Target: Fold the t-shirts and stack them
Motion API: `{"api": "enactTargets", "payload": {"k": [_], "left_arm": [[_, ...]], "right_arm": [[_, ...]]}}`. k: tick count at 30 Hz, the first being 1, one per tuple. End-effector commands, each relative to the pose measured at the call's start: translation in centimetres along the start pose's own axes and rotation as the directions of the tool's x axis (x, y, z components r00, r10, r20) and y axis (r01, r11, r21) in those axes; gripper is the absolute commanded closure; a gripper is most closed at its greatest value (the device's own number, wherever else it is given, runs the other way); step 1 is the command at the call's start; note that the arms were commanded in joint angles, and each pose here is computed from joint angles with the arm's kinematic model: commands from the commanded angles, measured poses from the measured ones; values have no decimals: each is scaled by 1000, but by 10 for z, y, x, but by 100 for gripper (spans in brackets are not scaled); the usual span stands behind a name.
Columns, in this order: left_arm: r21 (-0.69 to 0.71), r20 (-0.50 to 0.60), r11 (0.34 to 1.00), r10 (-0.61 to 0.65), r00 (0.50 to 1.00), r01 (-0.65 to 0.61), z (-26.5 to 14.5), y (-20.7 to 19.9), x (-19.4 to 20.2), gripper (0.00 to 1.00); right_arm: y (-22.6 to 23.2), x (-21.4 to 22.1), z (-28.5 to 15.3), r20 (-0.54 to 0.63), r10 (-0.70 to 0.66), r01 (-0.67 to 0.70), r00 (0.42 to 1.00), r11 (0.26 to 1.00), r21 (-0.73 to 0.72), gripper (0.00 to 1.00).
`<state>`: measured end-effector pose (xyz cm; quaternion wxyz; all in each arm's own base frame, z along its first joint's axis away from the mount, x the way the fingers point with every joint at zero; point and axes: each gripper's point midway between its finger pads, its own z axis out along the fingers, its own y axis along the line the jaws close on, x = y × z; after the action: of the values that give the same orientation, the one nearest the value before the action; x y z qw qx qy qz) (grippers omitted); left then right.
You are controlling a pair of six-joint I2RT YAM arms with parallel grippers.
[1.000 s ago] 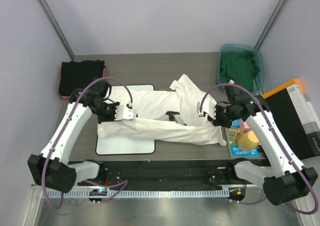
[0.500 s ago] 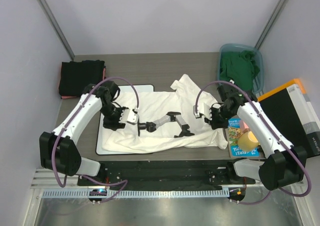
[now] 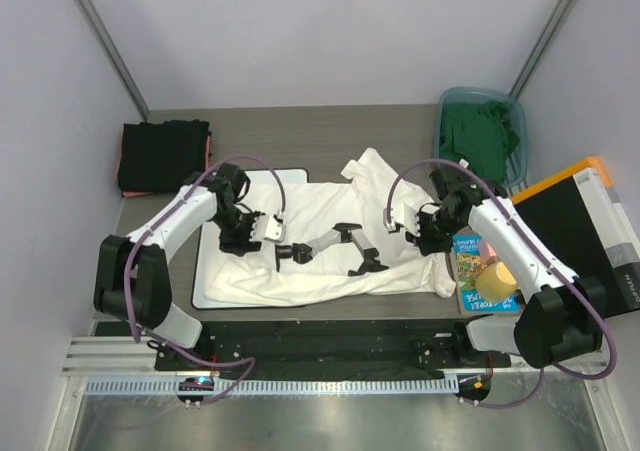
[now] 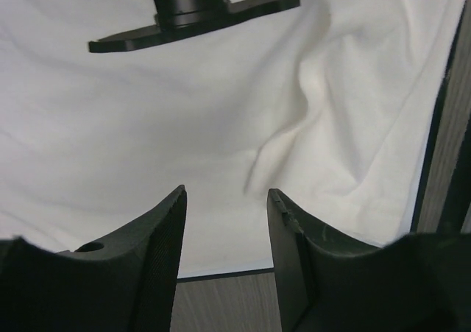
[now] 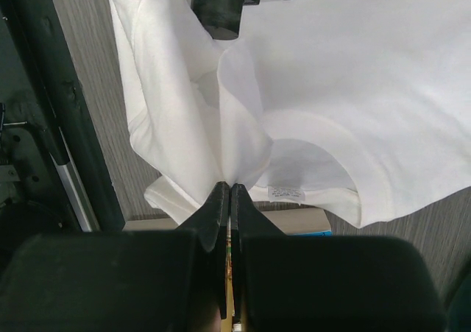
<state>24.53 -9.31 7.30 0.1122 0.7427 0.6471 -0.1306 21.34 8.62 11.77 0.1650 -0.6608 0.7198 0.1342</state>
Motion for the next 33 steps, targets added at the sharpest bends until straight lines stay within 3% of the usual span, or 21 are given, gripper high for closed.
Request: {"api": "enactTargets", "payload": {"k": [1, 11, 17, 28, 33], "left_arm": [[-82, 72, 996, 35, 997, -29, -6, 38, -20, 52], [88, 64, 989, 115, 991, -120, 19, 22, -14, 59], [143, 52, 983, 110, 993, -116, 15, 22, -14, 63], [297, 54, 949, 94, 994, -106, 10, -37, -5, 63], [307, 55, 947, 79, 995, -92, 17, -41, -3, 63]], "right_arm": [[-17, -10, -9, 25, -17, 16, 1000, 998, 66, 99], [-23, -13, -10, 33, -5, 1, 999, 995, 96, 99], [-26, -12, -12, 22, -3, 0, 1000, 994, 111, 99], [-35, -12, -11, 14, 15, -17, 1000, 992, 125, 99], [-39, -12, -11, 8, 12, -13, 1000, 992, 126, 99]]}}
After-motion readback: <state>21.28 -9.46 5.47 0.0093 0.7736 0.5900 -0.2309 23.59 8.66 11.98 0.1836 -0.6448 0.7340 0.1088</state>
